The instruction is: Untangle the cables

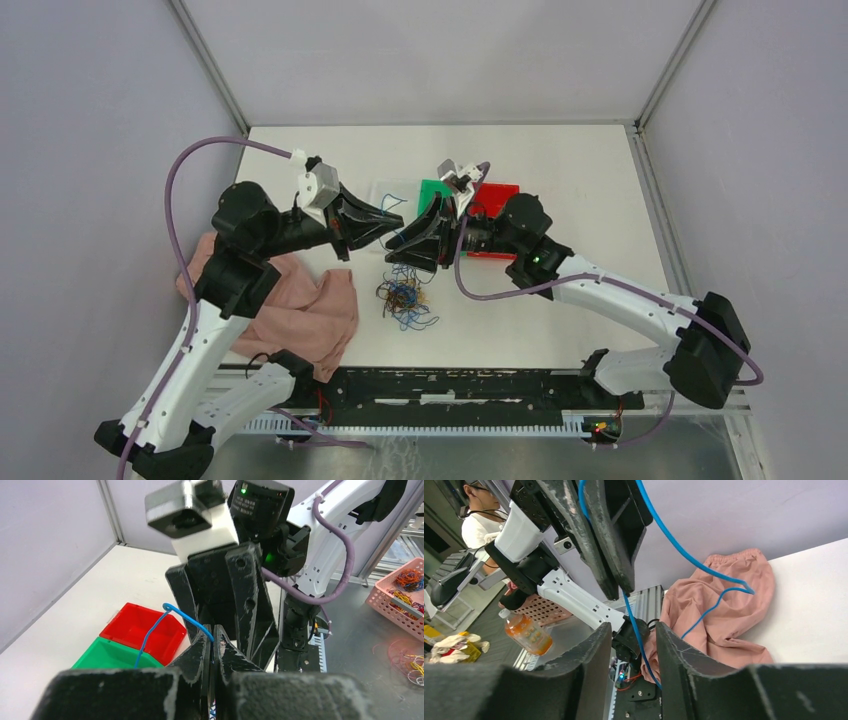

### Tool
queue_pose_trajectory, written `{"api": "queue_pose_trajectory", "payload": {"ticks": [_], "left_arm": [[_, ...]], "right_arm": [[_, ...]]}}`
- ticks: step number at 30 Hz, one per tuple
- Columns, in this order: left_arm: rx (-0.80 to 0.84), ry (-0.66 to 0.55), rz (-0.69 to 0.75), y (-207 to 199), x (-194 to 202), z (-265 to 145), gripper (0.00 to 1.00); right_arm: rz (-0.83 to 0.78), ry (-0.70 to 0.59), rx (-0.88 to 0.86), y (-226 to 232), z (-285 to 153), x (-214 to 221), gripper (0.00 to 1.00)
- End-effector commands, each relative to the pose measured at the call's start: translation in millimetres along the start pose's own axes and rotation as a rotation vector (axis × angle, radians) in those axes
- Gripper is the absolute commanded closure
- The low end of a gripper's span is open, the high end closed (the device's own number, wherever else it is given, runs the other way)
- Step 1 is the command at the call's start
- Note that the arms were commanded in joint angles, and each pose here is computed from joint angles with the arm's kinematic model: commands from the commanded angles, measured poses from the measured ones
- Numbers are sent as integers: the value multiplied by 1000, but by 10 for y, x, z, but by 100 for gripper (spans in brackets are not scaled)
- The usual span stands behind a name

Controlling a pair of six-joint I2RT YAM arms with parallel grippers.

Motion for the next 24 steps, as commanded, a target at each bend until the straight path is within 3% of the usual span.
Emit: {"api": "queue_pose_trajectory", "payload": {"ticks": [1,15,24], "left_arm": [[9,-75,60,-70,-336,-20,97],[-9,-159,164,-66,-863,-9,97],[-36,-216,258,-47,-1230,-14,97]], "right_arm": [[18,-18,-90,124,92,-11,60],[254,26,-7,-307,111,704,73],[342,55,8,-290,-74,999,79]]}}
Point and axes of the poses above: each gripper's point midway between its finger pads, its own z axis out along the fingers, its own y axis along the line the jaws close on, x = y × z, the point moved 5 cm from there along -z, back along the fingers, and after that the axes turned 1 degree about -z, right-handed, at the moved point
